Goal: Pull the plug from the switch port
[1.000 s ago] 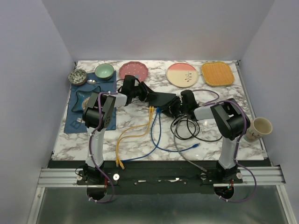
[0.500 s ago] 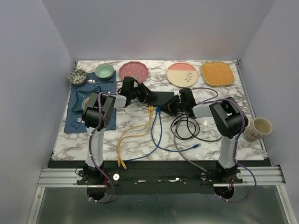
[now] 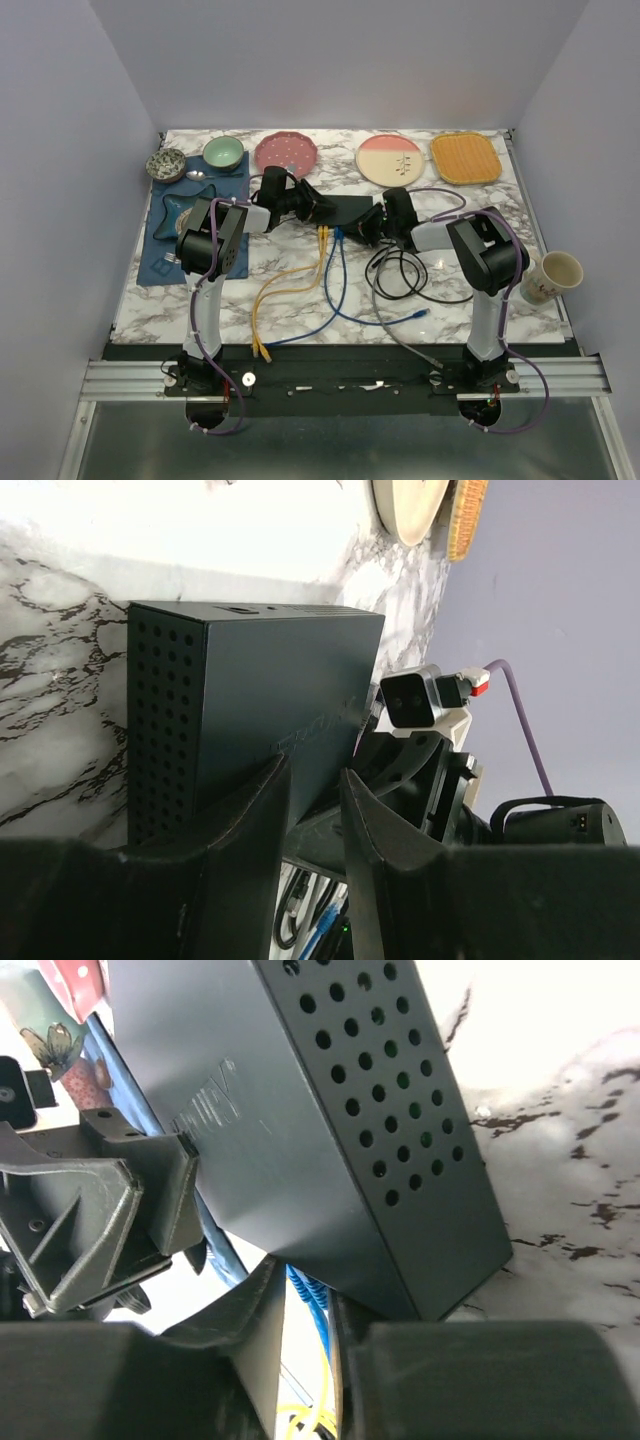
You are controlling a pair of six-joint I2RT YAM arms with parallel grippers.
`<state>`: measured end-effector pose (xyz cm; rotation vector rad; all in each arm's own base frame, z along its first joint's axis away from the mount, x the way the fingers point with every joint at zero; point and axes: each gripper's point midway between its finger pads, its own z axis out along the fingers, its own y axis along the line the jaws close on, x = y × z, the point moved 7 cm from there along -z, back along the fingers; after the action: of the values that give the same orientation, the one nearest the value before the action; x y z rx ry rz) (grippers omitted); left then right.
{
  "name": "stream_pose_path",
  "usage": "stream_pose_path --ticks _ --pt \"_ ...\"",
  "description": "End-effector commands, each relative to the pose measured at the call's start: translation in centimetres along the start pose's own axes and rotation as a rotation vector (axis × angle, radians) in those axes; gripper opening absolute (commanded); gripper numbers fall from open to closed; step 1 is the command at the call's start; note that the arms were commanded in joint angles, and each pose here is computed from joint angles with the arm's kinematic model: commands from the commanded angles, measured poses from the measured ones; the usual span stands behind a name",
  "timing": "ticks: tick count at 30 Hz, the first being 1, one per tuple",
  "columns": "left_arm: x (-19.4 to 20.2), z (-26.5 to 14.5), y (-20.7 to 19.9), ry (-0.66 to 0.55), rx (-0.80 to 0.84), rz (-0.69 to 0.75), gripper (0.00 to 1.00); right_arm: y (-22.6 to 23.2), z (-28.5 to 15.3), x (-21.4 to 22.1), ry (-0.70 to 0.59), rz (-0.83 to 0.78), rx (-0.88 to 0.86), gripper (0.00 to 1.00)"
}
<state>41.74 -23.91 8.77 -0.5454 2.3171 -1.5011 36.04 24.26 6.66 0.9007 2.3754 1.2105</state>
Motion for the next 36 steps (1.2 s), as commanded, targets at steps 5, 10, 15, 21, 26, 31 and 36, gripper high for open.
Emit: stream_pose_path --ticks 5,10,15,21,26,31,36 --pt "1.7 -0.5 1.6 0.043 -0.061 -0.036 0.42 -1.4 1.3 -1.1 -0.065 0.007 0.034 0.12" --pt "2.0 -1.2 0.9 0.045 -0.039 -0.038 0.42 -1.7 0.5 -0.8 -0.054 -0.058 0.041 0.01" --pt "3.2 -2.1 0.6 0.052 -0.016 -0.059 0.42 -2.0 -0.1 -0.4 -0.024 -0.151 0.055 0.01" --pt "4.2 -1.3 1.1 0.075 -0.012 -0.080 0.42 -2.1 -0.3 -0.2 0.004 -0.204 0.058 0.01" --pt "3.6 -0.4 1.1 0.072 -0.007 -0.087 0.42 -2.3 -0.5 0.8 0.074 -0.247 0.044 0.01" --pt "3.1 0.0 1.0 0.059 -0.011 -0.089 0.42 -3.8 -1.7 2.2 0.131 -0.263 0.076 0.01" --pt "2.8 0.3 1.0 0.056 -0.014 -0.087 0.42 -3.4 -2.3 2.5 0.162 -0.307 0.065 0.01"
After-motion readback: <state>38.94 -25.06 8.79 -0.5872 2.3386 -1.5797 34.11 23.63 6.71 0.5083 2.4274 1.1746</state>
